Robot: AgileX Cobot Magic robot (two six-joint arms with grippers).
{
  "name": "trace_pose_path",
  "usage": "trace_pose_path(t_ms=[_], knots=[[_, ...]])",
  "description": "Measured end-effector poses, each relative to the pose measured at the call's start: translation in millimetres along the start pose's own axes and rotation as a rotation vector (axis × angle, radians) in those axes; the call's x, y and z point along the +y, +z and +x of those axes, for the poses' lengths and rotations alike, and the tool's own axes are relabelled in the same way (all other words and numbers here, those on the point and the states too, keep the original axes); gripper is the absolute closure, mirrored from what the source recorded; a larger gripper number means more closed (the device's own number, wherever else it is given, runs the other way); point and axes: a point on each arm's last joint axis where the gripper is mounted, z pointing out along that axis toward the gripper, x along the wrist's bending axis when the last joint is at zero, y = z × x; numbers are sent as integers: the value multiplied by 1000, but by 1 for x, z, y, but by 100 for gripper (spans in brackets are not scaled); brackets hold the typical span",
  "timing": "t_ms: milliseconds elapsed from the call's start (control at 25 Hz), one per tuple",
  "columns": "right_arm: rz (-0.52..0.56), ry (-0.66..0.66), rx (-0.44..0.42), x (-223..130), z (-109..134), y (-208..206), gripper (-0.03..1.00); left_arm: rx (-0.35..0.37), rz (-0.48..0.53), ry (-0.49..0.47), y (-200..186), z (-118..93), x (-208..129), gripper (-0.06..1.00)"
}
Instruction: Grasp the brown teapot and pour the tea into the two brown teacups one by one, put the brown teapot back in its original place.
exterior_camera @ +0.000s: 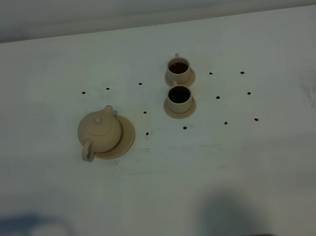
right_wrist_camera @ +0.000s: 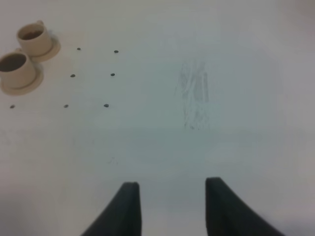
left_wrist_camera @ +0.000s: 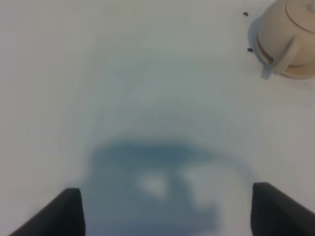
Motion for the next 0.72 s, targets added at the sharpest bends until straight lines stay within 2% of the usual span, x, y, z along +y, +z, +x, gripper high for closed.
trace_pose_path(t_ms=[360, 720], knots=[[0, 0, 0, 0, 0, 0, 66, -6, -73, 6, -6, 1, -10, 28], [0, 0, 0, 0, 0, 0, 66, -15, -94, 20, -9, 0, -12, 29]])
